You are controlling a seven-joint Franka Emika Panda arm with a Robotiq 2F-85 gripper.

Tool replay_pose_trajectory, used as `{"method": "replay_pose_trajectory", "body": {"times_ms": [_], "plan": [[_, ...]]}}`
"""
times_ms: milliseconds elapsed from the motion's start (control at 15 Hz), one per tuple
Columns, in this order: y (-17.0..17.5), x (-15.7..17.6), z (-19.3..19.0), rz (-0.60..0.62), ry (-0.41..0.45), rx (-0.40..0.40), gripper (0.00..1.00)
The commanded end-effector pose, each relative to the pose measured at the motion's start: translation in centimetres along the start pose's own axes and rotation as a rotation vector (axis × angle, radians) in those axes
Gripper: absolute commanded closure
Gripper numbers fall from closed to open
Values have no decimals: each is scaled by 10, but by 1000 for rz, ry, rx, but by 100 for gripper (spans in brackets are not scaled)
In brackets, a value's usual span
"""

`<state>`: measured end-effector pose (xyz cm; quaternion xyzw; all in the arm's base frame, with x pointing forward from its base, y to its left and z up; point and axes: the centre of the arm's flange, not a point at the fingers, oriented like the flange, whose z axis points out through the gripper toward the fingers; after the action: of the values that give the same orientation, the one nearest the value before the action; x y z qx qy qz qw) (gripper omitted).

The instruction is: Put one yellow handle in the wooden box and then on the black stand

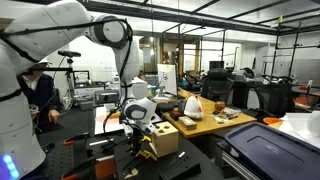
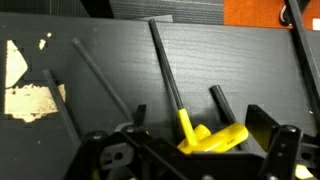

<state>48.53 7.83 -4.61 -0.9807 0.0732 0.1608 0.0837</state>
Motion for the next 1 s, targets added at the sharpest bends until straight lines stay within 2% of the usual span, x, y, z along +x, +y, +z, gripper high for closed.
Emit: {"method": "replay_pose_trajectory", "body": {"times_ms": [0, 67, 133, 200, 267, 800, 933], "plan": [[0, 5, 5, -7, -15, 10, 0], [-1, 5, 7, -8, -16, 10, 0], [-1, 5, 7, -9, -17, 10, 25], [-2, 6, 8, -8, -17, 9, 26], [-2, 6, 9, -6, -17, 9, 32], [0, 8, 5, 9, -4, 15, 95], [1, 6, -2, 26, 8, 11, 100]]}}
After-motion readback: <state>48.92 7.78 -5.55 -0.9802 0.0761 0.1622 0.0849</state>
